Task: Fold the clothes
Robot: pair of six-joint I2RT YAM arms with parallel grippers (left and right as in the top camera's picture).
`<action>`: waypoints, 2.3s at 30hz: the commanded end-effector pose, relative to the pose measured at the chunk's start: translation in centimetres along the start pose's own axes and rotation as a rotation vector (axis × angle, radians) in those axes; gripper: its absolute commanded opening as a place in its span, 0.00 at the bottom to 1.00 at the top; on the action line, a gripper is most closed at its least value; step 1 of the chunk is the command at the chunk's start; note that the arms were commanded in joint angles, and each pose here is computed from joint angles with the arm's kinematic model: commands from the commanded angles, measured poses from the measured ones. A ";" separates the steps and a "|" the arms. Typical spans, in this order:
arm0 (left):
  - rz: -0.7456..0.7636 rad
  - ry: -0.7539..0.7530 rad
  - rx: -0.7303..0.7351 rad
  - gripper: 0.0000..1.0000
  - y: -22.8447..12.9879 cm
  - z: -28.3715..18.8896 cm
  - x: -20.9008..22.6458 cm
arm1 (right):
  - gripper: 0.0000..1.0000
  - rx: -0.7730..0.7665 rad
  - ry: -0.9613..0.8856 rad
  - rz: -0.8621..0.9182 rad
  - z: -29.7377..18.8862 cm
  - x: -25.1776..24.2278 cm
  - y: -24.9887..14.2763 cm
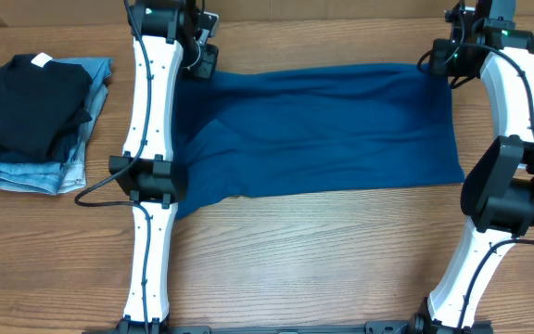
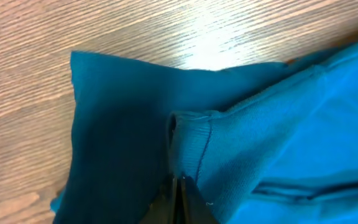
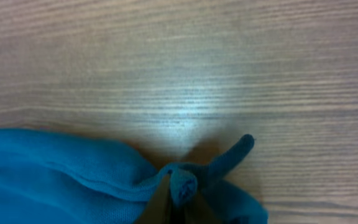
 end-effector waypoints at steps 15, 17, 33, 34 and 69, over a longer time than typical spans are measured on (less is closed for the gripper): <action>-0.102 -0.015 -0.026 0.04 -0.4 -3.4 -2.4 | 0.04 0.085 0.031 -0.027 -2.7 0.7 -1.6; -0.118 -0.012 -0.012 0.04 -0.6 -3.0 -2.4 | 0.04 0.102 0.036 -0.024 -2.7 0.9 -2.0; -0.188 0.035 0.147 0.04 -3.2 -0.6 -0.2 | 0.04 0.274 -0.013 -0.045 -3.4 0.4 -5.6; -0.194 0.036 0.149 0.04 -3.3 -0.9 0.1 | 0.04 0.285 -0.008 -0.048 -3.4 0.5 -5.8; -0.275 0.198 0.530 0.04 -12.5 2.6 3.5 | 0.04 0.442 -0.040 -0.030 0.9 -0.6 -12.5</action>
Point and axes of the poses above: each gripper's point midway between its finger pads, its own z axis out along the fingers, its own x axis along the line the jaws close on, y = z × x, the point moved 2 cm from there along -z, back along the fingers, and after that the axes turned 11 degrees about -z, right-handed, at the moved point
